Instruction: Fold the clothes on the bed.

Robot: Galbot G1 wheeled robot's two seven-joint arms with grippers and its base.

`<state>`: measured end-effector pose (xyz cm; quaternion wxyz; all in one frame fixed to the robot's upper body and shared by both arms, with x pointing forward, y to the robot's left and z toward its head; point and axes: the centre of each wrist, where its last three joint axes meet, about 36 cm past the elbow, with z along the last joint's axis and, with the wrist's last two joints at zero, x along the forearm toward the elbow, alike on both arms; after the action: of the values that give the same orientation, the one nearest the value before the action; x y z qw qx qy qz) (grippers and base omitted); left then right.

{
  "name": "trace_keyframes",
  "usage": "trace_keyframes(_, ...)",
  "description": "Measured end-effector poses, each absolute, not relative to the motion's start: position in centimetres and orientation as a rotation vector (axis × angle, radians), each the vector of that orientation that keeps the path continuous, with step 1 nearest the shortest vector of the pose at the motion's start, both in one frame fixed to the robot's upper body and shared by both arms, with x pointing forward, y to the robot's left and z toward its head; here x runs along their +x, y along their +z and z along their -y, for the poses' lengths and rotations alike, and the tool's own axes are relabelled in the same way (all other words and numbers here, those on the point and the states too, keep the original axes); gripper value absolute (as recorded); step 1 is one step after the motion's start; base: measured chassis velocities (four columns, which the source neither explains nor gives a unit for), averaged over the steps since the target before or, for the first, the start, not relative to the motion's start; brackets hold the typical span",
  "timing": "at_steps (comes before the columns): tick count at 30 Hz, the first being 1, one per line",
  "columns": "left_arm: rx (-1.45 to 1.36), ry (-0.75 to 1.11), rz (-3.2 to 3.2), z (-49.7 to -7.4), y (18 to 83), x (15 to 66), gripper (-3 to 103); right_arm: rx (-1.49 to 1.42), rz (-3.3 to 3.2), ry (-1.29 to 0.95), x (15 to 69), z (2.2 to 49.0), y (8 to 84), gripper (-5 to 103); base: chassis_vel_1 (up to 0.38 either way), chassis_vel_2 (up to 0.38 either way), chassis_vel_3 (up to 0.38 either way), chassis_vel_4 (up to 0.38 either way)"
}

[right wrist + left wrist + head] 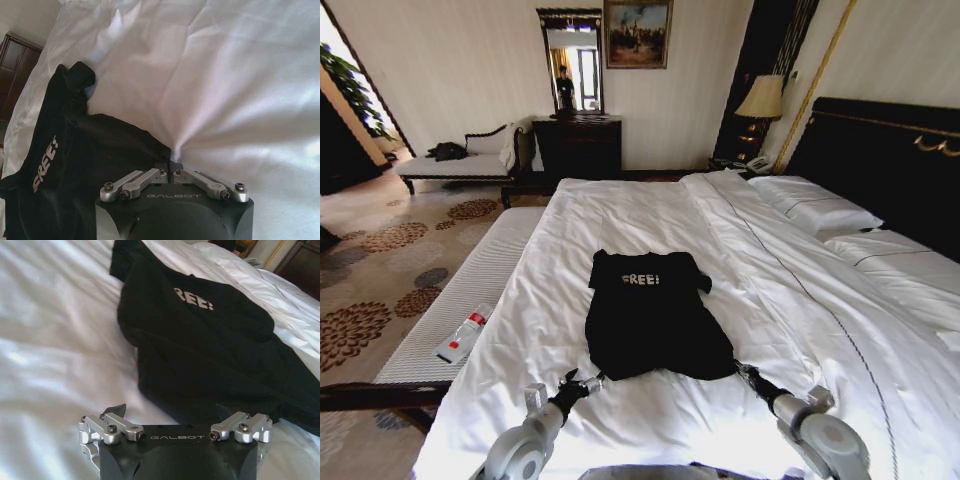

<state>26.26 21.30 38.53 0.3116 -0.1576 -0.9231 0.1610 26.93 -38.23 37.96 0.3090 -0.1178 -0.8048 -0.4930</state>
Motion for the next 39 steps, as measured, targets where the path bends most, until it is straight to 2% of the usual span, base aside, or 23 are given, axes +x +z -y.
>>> trace_keyframes(13, -0.424, 0.433, 2.440, -20.0, 37.1, 28.7, 101, -0.335, 2.127, -1.305, 27.0, 38.5, 38.0, 0, 0.000, 0.000, 0.000, 0.000)
trace_keyframes(18, -0.434, 0.434, 2.441, -19.2, 36.7, 29.0, 94, -0.339, 2.127, -1.303, 27.0, 38.5, 38.0, 0, 0.000, 0.000, 0.000, 0.000)
trace_keyframes(20, -0.437, 0.430, 2.441, -19.0, 36.6, 28.9, 94, -0.340, 2.128, -1.304, 27.0, 38.5, 38.1, 0, 0.000, 0.000, 0.000, 0.000)
trace_keyframes(24, -0.443, 0.412, 2.442, -18.7, 36.2, 28.7, 73, -0.346, 2.125, -1.304, 26.9, 38.5, 38.0, 0, 0.000, 0.000, 0.000, 0.000)
trace_keyframes(25, -0.443, 0.412, 2.442, -18.7, 36.2, 28.7, 73, -0.346, 2.125, -1.304, 26.9, 38.5, 38.0, 0, 0.000, 0.000, 0.000, 0.000)
trace_keyframes(27, -0.441, 0.410, 2.444, -18.7, 36.1, 28.7, 62, -0.347, 2.124, -1.304, 26.8, 38.5, 38.0, 0, 0.000, 0.000, 0.000, 0.000)
trace_keyframes(30, -0.440, 0.405, 2.446, -18.7, 36.1, 28.6, 57, -0.349, 2.124, -1.304, 26.8, 38.4, 38.0, 0, 0.000, 0.000, 0.000, 0.000)
trace_keyframes(33, -0.434, 0.395, 2.455, -18.7, 36.1, 28.5, 40, -0.349, 2.126, -1.305, 26.8, 38.3, 38.1, 0, 0.000, 0.000, 0.000, 0.000)
trace_keyframes(35, -0.431, 0.394, 2.455, -18.7, 36.1, 28.5, 40, -0.349, 2.126, -1.306, 26.7, 38.2, 38.1, 0, 0.000, 0.000, 0.000, 0.000)
trace_keyframes(36, -0.426, 0.394, 2.455, -18.7, 36.0, 28.5, 29, -0.349, 2.126, -1.305, 26.7, 38.2, 38.1, 0, 0.000, 0.000, 0.000, 0.000)
trace_keyframes(39, -0.419, 0.394, 2.455, -18.8, 36.1, 28.4, 23, -0.348, 2.126, -1.305, 26.7, 38.1, 38.1, 0, 0.000, 0.000, 0.000, 0.000)
